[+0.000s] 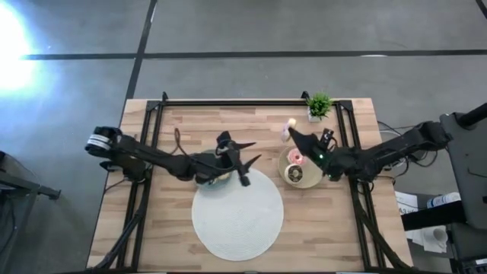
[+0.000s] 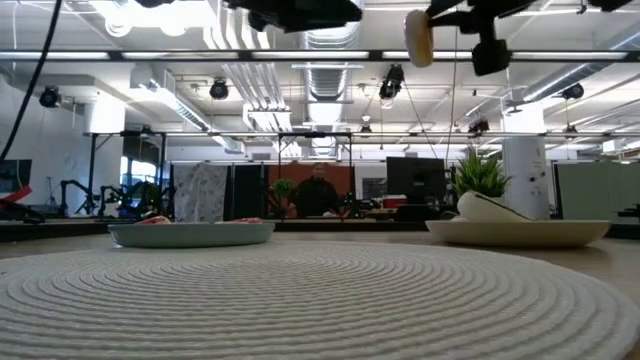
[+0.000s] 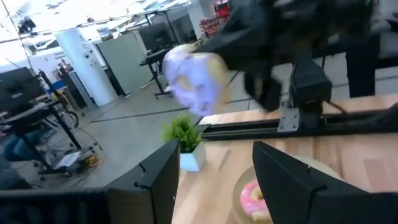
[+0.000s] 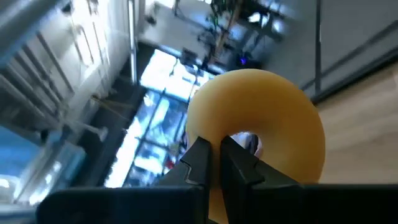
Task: Pick & Place donuts
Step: Put the big orange donut on the brown plate
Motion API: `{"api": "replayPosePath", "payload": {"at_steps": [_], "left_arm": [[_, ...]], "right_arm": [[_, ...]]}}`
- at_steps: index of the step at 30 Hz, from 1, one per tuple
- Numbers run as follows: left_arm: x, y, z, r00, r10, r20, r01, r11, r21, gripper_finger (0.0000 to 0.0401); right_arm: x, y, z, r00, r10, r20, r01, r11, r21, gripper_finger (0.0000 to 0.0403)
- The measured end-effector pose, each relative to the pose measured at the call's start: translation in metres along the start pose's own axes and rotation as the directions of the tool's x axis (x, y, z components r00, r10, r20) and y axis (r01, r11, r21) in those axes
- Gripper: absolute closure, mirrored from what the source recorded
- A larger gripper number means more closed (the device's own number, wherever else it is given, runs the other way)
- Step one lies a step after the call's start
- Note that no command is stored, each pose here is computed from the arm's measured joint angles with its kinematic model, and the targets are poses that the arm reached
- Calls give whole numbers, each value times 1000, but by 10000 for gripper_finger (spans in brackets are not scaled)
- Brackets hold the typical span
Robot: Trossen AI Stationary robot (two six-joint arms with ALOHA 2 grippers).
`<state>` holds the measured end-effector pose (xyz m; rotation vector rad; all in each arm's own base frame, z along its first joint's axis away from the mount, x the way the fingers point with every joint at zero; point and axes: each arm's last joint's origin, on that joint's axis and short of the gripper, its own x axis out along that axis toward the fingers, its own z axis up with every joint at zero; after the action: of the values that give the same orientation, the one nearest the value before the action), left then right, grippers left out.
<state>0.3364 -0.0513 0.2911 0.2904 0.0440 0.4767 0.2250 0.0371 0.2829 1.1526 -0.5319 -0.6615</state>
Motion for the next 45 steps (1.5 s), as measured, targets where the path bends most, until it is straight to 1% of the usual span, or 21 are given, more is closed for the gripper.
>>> {"api": "replayPosePath", "payload": {"at_steps": [2,4,6,8,11,18,24,26,31,34,36,38,41,42,45], "left_arm": [[10,-5,2,1000,-10,27,11,999,-42,224],[20,-7,6,998,-29,49,34,995,-90,224],[31,-8,9,998,-26,59,34,990,-135,224],[42,-7,9,999,-8,50,15,989,-149,224],[54,-4,9,999,6,47,3,984,-178,224],[67,-4,3,999,-27,24,32,966,-256,224],[76,-6,-8,1000,-21,-9,18,970,-242,224],[81,-5,-8,1000,-10,-7,8,971,-239,224],[87,1,-4,999,33,-13,-35,983,-179,227],[90,4,-5,999,31,-45,-37,989,-142,249],[92,5,-7,997,27,-69,-36,991,-127,278],[92,5,-8,997,18,-77,-28,992,-122,315],[91,4,-11,995,4,-98,-12,997,-81,375],[91,4,-13,994,0,-109,-7,998,-62,386],[90,3,-16,990,-12,-139,12,1000,1,391]], "right_arm": [[2,-5,-3,1000,5,13,-5,1000,8,390],[4,-9,-7,1000,6,-12,-6,1000,6,390],[5,-11,-11,999,15,-48,-14,1000,20,390],[6,-14,-15,999,8,-53,-5,999,46,390],[6,-14,-16,999,6,-52,-4,999,54,390],[6,-13,-14,999,12,-49,-9,998,68,390],[8,-13,-14,998,21,-55,-15,995,99,390],[8,-13,-14,998,22,-56,-16,995,101,390],[9,-12,-13,998,23,-54,-17,994,106,390],[8,-12,-12,998,25,-58,-20,995,99,390],[7,-13,-11,997,30,-71,-23,995,95,390],[5,-14,-9,996,33,-81,-26,996,90,386],[1,-16,-4,988,53,-144,-44,997,65,359],[-1,-16,-2,981,58,-184,-49,997,54,346],[-9,-18,6,951,24,-310,-6,998,59,301]]}}
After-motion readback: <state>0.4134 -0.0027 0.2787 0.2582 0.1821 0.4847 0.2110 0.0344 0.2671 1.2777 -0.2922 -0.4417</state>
